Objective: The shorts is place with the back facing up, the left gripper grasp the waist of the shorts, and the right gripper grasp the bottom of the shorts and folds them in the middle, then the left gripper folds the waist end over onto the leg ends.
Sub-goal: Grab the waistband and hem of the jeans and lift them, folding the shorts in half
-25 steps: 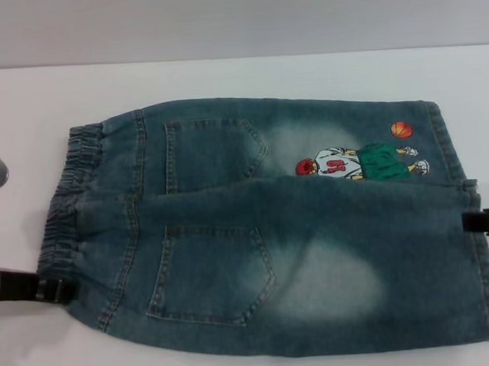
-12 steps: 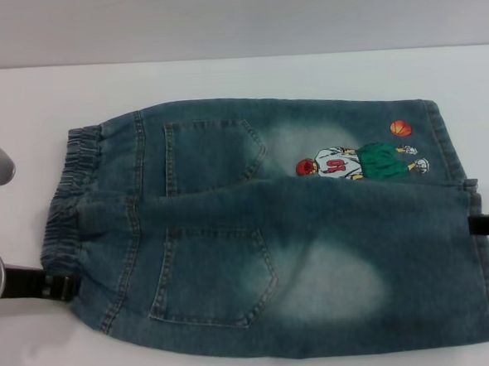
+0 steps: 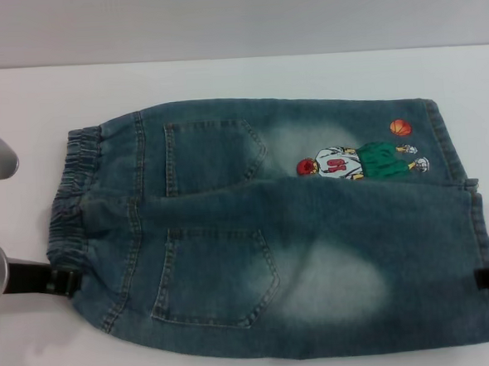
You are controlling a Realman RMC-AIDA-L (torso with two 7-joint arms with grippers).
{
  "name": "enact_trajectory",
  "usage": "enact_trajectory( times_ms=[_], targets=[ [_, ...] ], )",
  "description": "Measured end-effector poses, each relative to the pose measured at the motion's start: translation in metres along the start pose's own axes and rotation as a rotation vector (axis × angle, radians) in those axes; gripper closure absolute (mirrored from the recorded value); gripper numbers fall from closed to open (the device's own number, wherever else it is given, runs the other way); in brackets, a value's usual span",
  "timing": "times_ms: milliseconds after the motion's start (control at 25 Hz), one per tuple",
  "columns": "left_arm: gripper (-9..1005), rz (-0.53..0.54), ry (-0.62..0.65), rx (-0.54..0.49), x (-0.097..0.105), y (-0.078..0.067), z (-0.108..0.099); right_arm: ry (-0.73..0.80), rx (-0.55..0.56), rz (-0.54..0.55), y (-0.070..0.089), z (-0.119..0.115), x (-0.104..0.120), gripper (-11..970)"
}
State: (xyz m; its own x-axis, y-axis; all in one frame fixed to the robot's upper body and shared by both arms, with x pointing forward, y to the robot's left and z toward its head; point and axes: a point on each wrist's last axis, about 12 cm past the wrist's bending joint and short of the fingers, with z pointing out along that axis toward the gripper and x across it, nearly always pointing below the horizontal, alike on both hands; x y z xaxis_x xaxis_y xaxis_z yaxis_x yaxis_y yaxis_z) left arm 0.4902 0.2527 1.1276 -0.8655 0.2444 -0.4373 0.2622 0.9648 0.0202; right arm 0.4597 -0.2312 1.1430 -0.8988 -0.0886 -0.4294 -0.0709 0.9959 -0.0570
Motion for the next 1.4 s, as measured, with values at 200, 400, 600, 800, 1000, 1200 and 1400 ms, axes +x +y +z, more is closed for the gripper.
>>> enact_trajectory(
  times_ms=[200, 400, 600, 800, 1000, 1200, 1400],
  targets=[
    [672, 0.007, -0.002, 0.0, -0.002, -0.001, 0.0, 0.062, 0.01, -0.016, 0.003, -0.001, 0.008, 263],
    [693, 0.016, -0.003, 0.0, -0.003, -0.001, 0.001, 0.098, 0.014, -0.018, 0.005, 0.0, 0.013, 265],
    [725, 0.022, -0.007, -0.003, -0.004, 0.0, -0.001, 0.108, 0.005, -0.016, 0.012, 0.001, 0.017, 267],
    [782, 0.035, -0.009, -0.003, -0.005, -0.001, -0.001, 0.117, -0.008, -0.026, 0.02, 0.002, 0.02, 269],
    [822, 0.046, -0.005, -0.002, -0.005, -0.001, -0.001, 0.129, -0.014, -0.032, 0.024, 0.002, 0.025, 271],
    [857, 0.049, -0.003, -0.001, -0.004, -0.002, -0.001, 0.132, -0.018, -0.032, 0.024, 0.002, 0.028, 273],
    [880, 0.053, -0.005, 0.001, -0.005, -0.003, -0.002, 0.133, -0.016, -0.032, 0.024, 0.004, 0.028, 275]
  ],
)
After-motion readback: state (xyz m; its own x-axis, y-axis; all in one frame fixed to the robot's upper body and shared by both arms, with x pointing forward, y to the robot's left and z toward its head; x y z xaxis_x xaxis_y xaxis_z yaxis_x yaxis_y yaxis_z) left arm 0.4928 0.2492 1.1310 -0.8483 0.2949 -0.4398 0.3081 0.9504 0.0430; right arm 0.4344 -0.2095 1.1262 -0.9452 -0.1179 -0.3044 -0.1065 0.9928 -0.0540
